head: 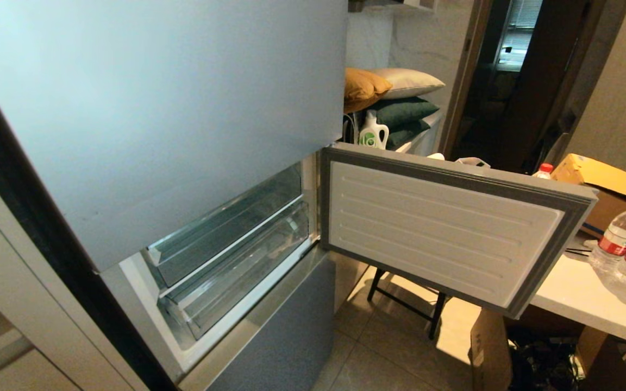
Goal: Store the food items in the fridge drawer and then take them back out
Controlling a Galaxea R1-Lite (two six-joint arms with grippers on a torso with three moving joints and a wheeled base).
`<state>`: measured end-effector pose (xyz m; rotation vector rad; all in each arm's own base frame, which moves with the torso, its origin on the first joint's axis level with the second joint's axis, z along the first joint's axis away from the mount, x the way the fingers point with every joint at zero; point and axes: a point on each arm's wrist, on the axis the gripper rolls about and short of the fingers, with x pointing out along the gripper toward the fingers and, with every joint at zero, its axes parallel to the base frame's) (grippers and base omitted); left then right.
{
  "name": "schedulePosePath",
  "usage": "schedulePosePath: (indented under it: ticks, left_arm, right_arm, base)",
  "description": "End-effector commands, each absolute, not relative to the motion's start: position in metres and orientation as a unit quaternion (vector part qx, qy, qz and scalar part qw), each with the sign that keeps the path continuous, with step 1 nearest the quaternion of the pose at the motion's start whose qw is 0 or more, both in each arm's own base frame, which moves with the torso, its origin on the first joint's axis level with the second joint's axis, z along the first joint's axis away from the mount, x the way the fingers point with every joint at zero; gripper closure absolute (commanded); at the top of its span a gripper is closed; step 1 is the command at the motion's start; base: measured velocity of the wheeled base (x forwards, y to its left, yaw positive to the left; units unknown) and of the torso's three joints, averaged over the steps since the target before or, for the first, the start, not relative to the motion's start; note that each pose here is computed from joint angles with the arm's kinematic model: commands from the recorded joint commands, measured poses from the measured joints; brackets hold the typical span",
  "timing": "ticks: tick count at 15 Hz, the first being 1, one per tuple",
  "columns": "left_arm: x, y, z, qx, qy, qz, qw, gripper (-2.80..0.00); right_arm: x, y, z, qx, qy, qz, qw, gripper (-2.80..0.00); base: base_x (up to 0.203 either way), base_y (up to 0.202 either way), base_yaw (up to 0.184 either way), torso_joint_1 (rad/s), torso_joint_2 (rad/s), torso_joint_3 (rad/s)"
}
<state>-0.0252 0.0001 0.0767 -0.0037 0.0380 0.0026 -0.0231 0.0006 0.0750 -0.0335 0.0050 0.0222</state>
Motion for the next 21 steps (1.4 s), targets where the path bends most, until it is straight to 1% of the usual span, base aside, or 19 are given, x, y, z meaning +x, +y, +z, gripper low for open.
schedulePosePath:
  ticks: [1, 9, 12, 14, 16, 19, 21]
  left_arm:
    - [-0.025, 0.000, 0.077, -0.002, 0.019, 0.002, 1.000, 0.00]
    - [-0.025, 0.000, 0.077, -0.002, 0.019, 0.002, 1.000, 0.00]
    - [-0.025, 0.000, 0.077, -0.002, 0.019, 0.002, 1.000, 0.00]
    - [-0.025, 0.000, 0.077, -0.002, 0.019, 0.002, 1.000, 0.00]
    - [-0.025, 0.000, 0.077, -0.002, 0.019, 0.002, 1.000, 0.00]
    - [-0.025, 0.000, 0.077, -0.002, 0.019, 0.002, 1.000, 0.00]
    - [-0.025, 0.000, 0.077, -0.002, 0.019, 0.002, 1.000, 0.00]
  right_arm:
    - [-0.023, 0.001, 0.075, -0.018, 0.004, 0.012, 1.000, 0.00]
    - [-0.023, 0.001, 0.075, -0.020, 0.004, 0.012, 1.000, 0.00]
    - [-0.024, 0.000, 0.079, -0.013, -0.004, -0.003, 1.000, 0.00]
    - [-0.029, -0.001, 0.103, -0.006, -0.017, -0.018, 1.000, 0.00]
    - [-0.018, -0.001, 0.129, 0.008, 0.028, -0.034, 0.999, 0.00]
    - [0.016, -0.003, 0.167, 0.053, 0.098, -0.070, 0.991, 0.00]
    - [0.042, -0.005, 0.184, 0.089, 0.115, -0.101, 0.984, 0.00]
  base:
    - [0.000, 0.000, 0.000, 0.000, 0.00, 0.000]
    - [0.000, 0.000, 0.000, 0.000, 0.00, 0.000]
    - [0.000, 0.000, 0.000, 0.000, 0.00, 0.000]
    - [0.000, 0.000, 0.000, 0.000, 0.00, 0.000]
    - [0.000, 0.000, 0.000, 0.000, 0.00, 0.000]
    - [0.000, 0.000, 0.000, 0.000, 0.00, 0.000]
    - [0.000, 0.000, 0.000, 0.000, 0.00, 0.000]
